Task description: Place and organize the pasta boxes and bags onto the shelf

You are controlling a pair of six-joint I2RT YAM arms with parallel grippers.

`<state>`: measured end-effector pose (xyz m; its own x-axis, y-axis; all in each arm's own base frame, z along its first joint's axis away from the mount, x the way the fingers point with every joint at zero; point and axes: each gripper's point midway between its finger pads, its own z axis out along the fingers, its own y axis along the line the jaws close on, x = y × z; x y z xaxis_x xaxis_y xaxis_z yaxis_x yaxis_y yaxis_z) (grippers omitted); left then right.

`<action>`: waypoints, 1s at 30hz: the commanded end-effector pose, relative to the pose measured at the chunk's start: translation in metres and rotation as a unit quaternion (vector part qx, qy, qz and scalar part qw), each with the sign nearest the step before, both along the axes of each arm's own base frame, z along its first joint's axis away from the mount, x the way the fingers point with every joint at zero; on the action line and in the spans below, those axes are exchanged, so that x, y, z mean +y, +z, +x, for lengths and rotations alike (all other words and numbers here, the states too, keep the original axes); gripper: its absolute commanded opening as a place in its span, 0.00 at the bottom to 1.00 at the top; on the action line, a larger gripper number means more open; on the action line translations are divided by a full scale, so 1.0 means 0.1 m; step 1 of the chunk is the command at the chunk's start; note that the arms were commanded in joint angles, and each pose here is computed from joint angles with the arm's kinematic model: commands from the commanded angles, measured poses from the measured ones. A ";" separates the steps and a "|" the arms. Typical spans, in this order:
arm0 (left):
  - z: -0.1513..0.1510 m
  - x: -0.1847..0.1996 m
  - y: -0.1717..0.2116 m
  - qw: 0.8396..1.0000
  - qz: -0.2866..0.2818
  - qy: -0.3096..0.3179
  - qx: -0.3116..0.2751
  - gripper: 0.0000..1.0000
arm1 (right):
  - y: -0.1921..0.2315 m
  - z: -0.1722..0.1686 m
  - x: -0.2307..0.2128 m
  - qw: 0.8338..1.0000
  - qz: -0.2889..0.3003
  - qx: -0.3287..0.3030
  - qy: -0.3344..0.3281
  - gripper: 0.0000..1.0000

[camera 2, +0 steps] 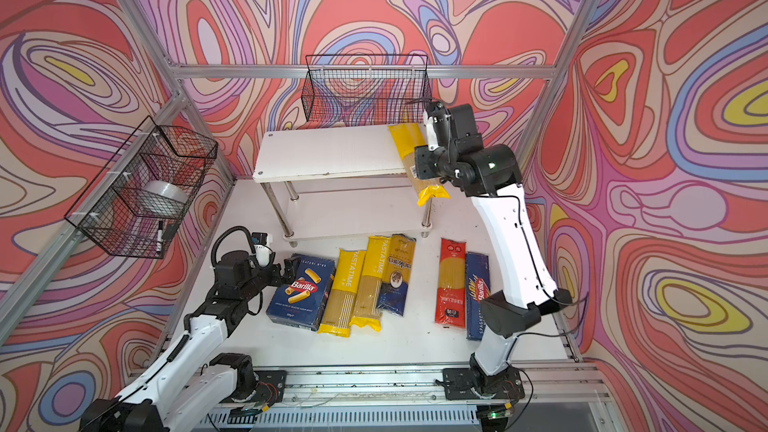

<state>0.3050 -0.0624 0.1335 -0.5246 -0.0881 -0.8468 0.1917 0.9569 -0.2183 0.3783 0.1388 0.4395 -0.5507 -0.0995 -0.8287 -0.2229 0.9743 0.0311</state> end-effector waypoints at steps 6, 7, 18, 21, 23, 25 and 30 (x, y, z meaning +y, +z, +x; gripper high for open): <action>0.02 0.00 0.07 1.000 0.002 0.001 -0.004 1.00 | 0.07 -0.79 -0.12 0.998 0.060 0.004 0.033 0.54; 0.02 0.00 0.07 1.000 0.002 0.002 -0.004 1.00 | 0.02 -0.86 -0.14 0.997 0.063 0.011 0.032 0.54; 0.02 0.00 0.07 1.000 0.002 -0.001 -0.005 1.00 | -0.49 -1.19 -0.43 0.995 0.100 -0.018 -0.025 0.64; 0.02 0.01 0.07 1.000 0.003 0.003 -0.005 1.00 | -0.73 -1.21 -0.54 0.990 0.121 -0.052 -0.057 0.66; 0.02 0.01 0.07 1.000 0.002 0.003 -0.004 1.00 | -0.82 -1.22 -0.53 0.988 0.130 -0.066 -0.051 0.66; 0.02 0.01 0.08 1.000 0.002 0.003 -0.005 1.00 | -0.98 -1.19 -0.55 0.987 0.130 -0.065 -0.061 0.66; 0.02 0.01 0.07 1.000 0.002 0.003 -0.005 1.00 | -1.50 -1.01 -0.40 0.987 0.142 -0.045 -0.054 0.68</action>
